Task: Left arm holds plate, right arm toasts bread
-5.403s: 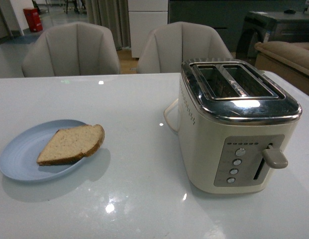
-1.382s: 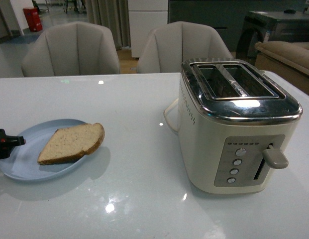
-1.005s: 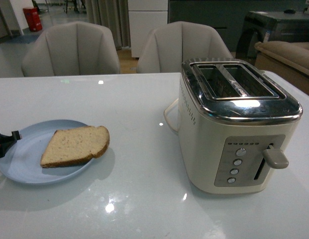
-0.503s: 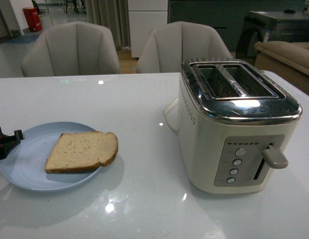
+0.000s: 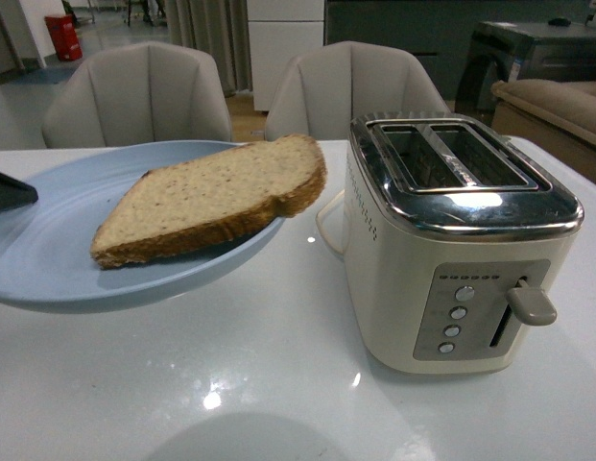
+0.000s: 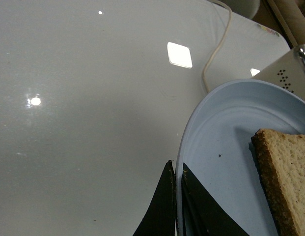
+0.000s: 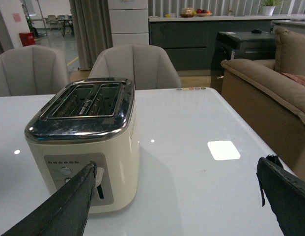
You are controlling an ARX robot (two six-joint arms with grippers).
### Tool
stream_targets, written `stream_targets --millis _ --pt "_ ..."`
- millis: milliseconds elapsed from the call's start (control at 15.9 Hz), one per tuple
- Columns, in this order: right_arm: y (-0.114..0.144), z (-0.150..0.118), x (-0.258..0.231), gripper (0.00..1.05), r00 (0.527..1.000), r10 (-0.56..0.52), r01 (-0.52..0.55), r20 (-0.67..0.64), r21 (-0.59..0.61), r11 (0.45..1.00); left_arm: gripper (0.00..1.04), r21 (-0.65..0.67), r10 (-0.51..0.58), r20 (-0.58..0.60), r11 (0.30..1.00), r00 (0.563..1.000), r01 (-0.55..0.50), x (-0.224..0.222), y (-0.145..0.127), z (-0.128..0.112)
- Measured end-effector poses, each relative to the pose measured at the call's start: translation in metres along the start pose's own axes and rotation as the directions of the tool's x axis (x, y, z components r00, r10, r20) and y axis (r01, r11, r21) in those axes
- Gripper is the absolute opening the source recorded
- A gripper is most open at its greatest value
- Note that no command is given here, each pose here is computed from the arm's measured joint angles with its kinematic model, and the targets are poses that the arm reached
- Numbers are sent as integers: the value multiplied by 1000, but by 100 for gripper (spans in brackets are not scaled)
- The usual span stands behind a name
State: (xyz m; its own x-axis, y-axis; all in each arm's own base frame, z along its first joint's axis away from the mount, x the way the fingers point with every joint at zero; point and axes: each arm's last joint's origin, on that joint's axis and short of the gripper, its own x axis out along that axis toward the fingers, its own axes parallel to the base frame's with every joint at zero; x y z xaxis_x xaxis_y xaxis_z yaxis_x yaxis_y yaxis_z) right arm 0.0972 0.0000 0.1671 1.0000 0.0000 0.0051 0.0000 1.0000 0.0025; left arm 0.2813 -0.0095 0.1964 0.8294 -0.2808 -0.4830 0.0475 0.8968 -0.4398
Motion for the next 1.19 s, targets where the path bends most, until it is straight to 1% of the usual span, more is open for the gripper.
stream_targets --millis 63,126,251,314,503,628,1068,1194 --pt "0 0 0 98 1000 0 0 0 0 1000 3 20 -39 1 999 999 39 -2 -21 7" --pt "0 0 0 98 1000 0 0 0 0 1000 3 22 -61 2 998 998 61 -2 -33 12" --pt "0 0 0 98 1000 0 0 0 0 1000 3 25 -82 -2 996 997 82 -2 -46 19" --pt "0 0 0 98 1000 0 0 0 0 1000 3 28 -74 0 997 997 74 -3 -50 24" --pt "0 0 0 98 1000 0 0 0 0 1000 3 69 -46 7 997 999 45 -5 -53 34" --pt "0 0 0 98 1000 0 0 0 0 1000 3 87 -23 -1 996 1000 23 -5 -52 33" --pt "0 0 0 98 1000 0 0 0 0 1000 3 113 -51 20 992 999 48 -6 -54 36" --pt "0 0 0 98 1000 0 0 0 0 1000 3 115 -75 19 991 997 73 -6 -55 36"
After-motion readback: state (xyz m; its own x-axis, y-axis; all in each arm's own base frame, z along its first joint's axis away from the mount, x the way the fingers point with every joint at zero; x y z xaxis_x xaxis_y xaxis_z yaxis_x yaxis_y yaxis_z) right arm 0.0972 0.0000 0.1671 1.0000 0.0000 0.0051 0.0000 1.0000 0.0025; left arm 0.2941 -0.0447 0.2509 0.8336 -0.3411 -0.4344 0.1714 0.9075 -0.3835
